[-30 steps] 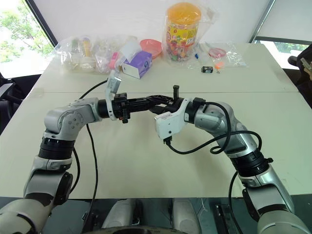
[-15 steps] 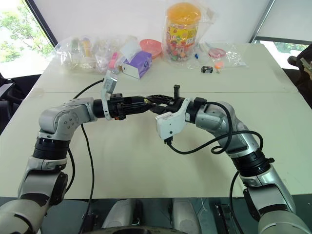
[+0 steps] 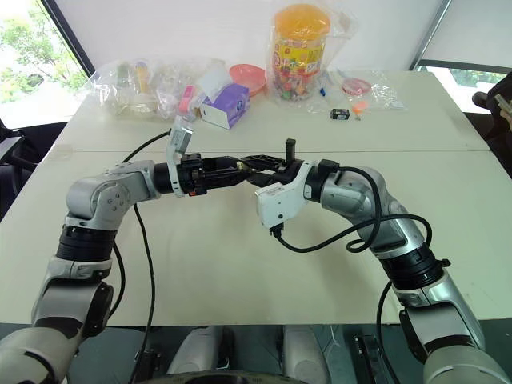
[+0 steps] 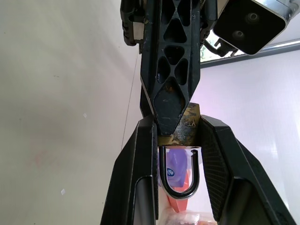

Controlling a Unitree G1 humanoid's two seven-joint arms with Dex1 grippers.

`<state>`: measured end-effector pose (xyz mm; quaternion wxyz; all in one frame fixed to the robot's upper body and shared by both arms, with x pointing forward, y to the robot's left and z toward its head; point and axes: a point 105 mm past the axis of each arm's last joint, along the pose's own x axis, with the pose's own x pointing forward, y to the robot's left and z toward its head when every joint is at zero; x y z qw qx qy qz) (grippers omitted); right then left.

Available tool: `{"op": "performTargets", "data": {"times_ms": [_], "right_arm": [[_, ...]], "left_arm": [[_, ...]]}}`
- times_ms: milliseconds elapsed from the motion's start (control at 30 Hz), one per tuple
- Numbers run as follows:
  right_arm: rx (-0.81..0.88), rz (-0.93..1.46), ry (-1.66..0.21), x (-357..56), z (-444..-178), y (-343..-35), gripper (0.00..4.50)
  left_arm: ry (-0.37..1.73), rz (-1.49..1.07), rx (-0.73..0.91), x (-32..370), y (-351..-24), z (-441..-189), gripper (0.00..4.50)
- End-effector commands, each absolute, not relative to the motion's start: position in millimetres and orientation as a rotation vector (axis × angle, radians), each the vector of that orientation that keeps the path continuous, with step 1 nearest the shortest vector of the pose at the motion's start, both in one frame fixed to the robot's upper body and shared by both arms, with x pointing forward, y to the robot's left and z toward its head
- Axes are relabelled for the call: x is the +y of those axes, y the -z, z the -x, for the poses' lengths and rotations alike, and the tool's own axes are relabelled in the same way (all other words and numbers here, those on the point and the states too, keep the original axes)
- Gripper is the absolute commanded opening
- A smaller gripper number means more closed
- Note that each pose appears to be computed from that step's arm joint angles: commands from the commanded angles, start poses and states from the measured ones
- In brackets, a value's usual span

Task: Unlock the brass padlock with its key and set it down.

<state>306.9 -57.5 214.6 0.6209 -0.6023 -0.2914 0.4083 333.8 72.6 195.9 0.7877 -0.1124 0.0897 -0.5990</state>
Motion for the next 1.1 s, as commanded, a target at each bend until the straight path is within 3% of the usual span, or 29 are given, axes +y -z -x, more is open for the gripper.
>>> {"op": "performTargets", "data": {"times_ms": [33,133,533,800,900,1033,1100], "right_arm": [[-0.746,1.381,-0.906,-55.3,-300.8,-231.5,0.67],[-0.745,1.382,-0.908,-55.2,-300.7,-231.1,0.67],[-0.728,1.367,-0.927,-55.1,-299.8,-228.6,0.67],[-0.705,1.329,-0.928,-57.1,-300.7,-230.7,4.47],[-0.632,1.232,-0.929,-61.9,-303.7,-230.6,4.47],[-0.429,0.911,-0.999,-68.4,-298.9,-228.2,4.47],[-0.373,0.795,-1.016,-70.9,-296.5,-230.9,3.93]], "left_arm": [[1.298,0.253,0.13,73.7,-212.8,-334.4,1.68],[1.302,0.254,0.129,73.6,-213.2,-333.7,0.13],[1.324,0.211,0.153,74.4,-208.2,-329.0,0.05],[1.329,0.202,0.155,76.1,-208.0,-328.4,0.0],[1.331,0.196,0.157,77.1,-207.6,-327.8,0.0],[1.329,0.181,0.149,80.0,-208.4,-329.3,0.0],[1.329,0.164,0.143,80.8,-208.2,-330.2,0.0]]}}
